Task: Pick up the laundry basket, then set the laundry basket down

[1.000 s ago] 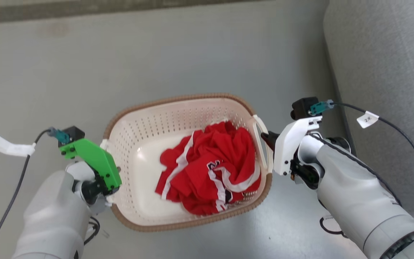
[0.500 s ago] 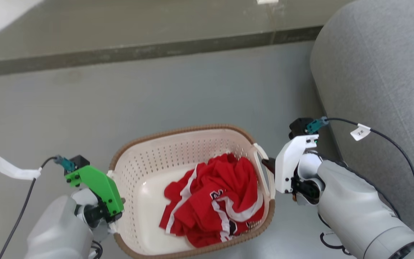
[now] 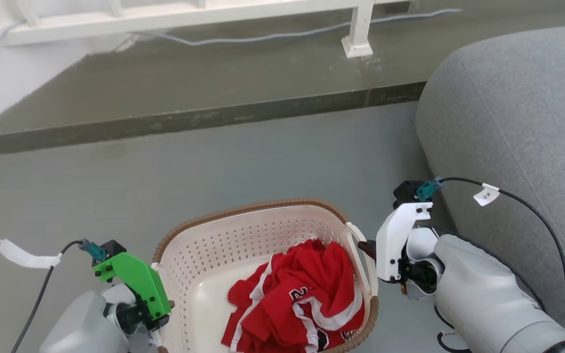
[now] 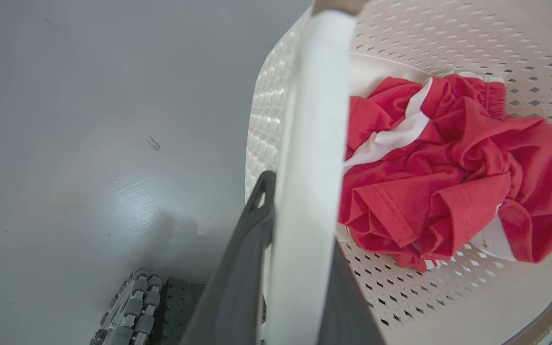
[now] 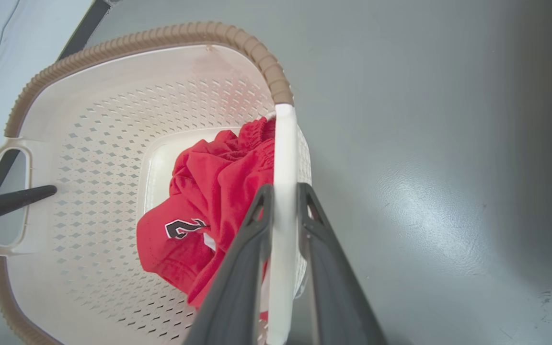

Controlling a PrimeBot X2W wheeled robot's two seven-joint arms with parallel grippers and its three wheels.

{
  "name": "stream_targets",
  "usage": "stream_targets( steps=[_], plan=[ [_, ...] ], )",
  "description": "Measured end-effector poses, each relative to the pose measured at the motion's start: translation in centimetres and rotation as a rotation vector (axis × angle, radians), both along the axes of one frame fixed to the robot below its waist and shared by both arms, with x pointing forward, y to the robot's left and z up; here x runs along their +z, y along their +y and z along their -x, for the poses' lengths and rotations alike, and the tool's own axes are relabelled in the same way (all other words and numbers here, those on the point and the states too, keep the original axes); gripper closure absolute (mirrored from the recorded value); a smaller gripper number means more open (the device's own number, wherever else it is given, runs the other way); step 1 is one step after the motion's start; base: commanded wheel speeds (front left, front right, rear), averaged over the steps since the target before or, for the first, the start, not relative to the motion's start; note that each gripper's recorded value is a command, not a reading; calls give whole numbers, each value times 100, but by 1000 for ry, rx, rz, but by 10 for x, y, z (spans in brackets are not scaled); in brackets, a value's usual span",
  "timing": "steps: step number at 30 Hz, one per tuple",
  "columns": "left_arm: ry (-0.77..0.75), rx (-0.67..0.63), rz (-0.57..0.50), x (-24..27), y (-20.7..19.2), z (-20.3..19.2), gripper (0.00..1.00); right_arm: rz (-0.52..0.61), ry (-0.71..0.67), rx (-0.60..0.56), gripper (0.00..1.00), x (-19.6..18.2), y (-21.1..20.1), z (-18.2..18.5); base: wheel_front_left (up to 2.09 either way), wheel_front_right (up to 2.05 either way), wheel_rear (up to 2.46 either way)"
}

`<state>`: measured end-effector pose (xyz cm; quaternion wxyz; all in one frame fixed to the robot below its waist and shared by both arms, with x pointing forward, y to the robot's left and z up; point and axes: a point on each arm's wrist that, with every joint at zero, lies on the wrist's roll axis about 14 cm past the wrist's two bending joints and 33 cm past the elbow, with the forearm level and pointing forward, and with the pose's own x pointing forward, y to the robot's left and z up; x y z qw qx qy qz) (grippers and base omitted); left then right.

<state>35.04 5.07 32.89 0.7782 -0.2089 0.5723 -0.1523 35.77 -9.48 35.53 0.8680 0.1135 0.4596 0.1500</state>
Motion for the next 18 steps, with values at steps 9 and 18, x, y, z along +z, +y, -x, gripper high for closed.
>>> stream_targets(
  steps=[9,18],
  plan=[
    [-4,-5,5,6,0,5,100,-4,-15,-2,100,8,0,3,0,0,0],
    [-10,-5,4,8,2,4,100,-5,-5,3,100,8,1,6,0,0,0]
  ],
)
